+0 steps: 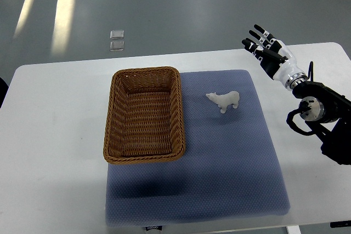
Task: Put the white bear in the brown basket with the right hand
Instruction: 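Reach the right hand down over the white polar bear figurine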
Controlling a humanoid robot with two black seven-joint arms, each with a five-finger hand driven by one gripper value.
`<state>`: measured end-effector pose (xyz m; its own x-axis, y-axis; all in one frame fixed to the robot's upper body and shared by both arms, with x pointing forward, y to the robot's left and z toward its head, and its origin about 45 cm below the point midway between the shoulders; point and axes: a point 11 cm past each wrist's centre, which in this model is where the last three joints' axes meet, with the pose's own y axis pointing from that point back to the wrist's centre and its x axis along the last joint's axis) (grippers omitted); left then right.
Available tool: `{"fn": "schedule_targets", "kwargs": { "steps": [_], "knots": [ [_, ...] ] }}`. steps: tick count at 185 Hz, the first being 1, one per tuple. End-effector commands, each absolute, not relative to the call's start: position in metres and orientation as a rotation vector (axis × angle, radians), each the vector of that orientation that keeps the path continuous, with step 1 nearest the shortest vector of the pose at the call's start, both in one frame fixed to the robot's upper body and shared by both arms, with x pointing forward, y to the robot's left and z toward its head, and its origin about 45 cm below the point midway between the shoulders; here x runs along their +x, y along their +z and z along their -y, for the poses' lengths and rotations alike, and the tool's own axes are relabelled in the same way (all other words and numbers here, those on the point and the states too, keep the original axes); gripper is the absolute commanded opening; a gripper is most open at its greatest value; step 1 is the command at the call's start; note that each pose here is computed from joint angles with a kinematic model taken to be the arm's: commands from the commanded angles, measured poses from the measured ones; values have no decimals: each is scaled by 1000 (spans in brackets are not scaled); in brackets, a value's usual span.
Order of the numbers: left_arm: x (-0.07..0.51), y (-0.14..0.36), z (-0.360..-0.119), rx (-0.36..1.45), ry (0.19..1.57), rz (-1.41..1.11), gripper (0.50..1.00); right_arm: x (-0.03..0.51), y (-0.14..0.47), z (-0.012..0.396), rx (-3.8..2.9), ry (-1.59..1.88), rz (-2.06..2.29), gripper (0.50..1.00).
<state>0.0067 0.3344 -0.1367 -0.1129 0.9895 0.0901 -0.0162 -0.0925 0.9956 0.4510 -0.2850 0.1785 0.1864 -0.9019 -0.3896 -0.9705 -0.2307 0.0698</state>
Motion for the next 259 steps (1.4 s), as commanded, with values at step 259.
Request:
{"fn": "schedule_targets", "kwargs": {
  "steps": [259],
  "knots": [
    [5,-137,-336,1210,1373,-1233,1000,418,159,255,-3368,-1029,-1148,860]
  ]
}}
